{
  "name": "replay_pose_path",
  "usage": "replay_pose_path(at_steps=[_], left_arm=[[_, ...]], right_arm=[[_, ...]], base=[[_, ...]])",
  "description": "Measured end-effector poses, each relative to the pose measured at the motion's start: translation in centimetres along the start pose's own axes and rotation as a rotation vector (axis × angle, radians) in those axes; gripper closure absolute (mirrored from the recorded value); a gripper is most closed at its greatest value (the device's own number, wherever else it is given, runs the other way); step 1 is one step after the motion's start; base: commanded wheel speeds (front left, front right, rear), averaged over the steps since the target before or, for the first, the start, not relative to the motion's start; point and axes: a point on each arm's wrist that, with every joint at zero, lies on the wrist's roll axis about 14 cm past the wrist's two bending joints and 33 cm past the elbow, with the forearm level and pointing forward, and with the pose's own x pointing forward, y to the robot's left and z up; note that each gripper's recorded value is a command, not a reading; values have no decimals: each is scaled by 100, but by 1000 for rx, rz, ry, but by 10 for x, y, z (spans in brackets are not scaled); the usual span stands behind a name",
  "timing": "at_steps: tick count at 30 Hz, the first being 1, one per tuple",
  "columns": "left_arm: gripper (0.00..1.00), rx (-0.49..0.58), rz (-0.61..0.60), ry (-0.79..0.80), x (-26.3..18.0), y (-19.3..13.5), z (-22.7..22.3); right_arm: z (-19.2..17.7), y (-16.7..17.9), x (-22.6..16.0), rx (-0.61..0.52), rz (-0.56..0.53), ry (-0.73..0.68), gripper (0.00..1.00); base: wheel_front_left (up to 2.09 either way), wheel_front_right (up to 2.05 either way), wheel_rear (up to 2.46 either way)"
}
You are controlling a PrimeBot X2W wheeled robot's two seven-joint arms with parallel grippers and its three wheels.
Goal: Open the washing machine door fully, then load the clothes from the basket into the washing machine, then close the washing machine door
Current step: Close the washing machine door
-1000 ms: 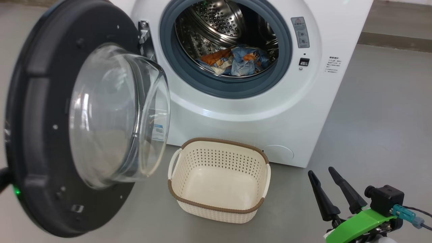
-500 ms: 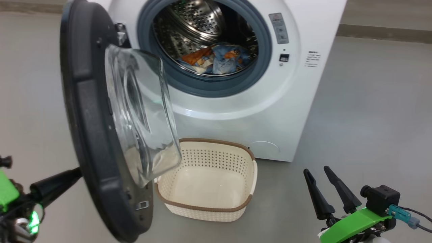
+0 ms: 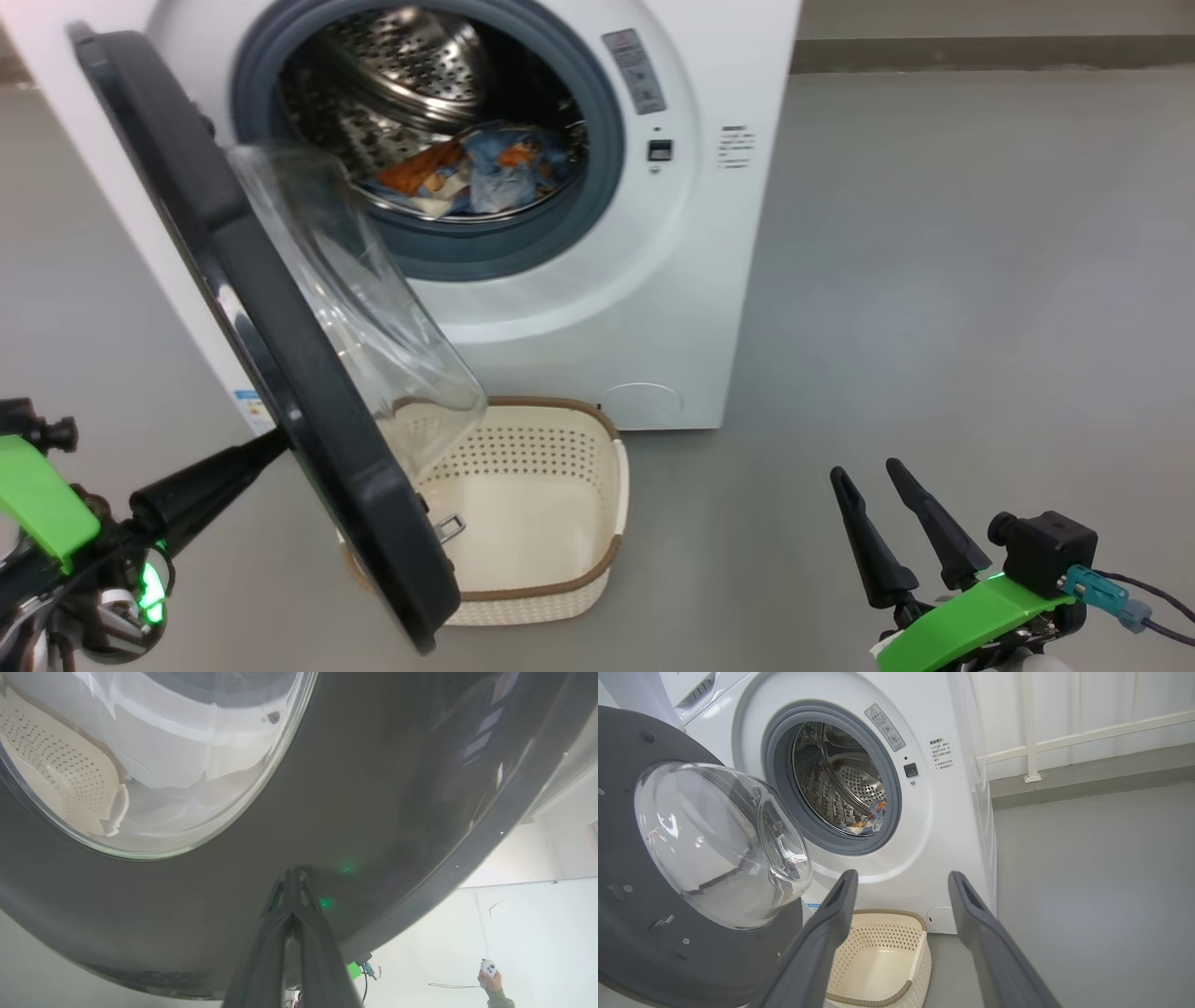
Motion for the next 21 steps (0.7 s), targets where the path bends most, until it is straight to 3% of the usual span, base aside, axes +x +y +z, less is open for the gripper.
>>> replay_pose_path(at_steps=[21], left_arm=[[100,5,-139,114,81,-28,-21]], right_arm=[[22,-44,-39,-13,-157,-69,0]], base=[[0,0,0]])
